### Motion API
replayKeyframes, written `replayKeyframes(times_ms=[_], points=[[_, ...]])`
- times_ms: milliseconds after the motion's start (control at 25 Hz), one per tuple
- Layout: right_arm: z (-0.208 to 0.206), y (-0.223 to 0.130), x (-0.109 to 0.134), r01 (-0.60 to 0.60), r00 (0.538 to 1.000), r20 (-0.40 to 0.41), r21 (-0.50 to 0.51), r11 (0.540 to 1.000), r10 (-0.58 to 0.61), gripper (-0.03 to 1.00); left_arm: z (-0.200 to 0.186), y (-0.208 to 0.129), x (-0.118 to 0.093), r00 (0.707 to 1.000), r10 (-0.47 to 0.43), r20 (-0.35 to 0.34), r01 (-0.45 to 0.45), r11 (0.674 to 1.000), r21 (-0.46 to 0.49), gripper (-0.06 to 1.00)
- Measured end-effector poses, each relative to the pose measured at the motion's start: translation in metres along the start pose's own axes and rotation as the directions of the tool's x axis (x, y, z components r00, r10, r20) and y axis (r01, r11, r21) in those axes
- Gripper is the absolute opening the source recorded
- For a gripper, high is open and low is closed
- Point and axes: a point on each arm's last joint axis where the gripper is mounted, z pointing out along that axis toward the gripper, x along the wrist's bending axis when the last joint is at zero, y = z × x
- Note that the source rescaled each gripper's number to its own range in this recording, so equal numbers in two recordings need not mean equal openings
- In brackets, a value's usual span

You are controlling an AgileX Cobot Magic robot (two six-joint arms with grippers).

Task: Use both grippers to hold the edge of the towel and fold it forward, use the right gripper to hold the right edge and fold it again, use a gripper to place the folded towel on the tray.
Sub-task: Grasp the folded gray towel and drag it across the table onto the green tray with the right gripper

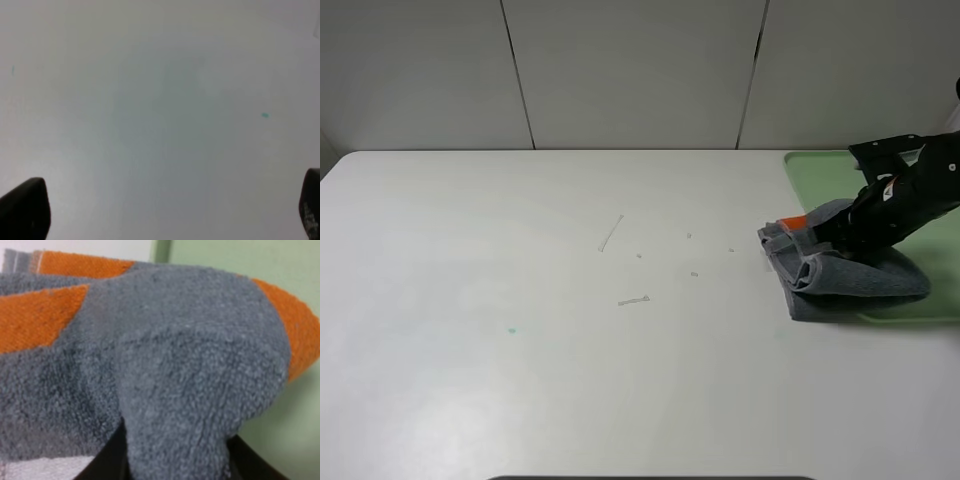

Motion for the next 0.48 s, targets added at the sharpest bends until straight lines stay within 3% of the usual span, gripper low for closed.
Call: replayKeyframes(times_ms=[480], points=[[-0.028, 0.019, -0.015, 0.044, 0.998, 0.055, -0.075, 0.996, -0.040, 0.31, 0.000, 0.000, 0.000, 1.000, 0.000, 0.000, 0.000, 1.000, 0.000, 1.00]])
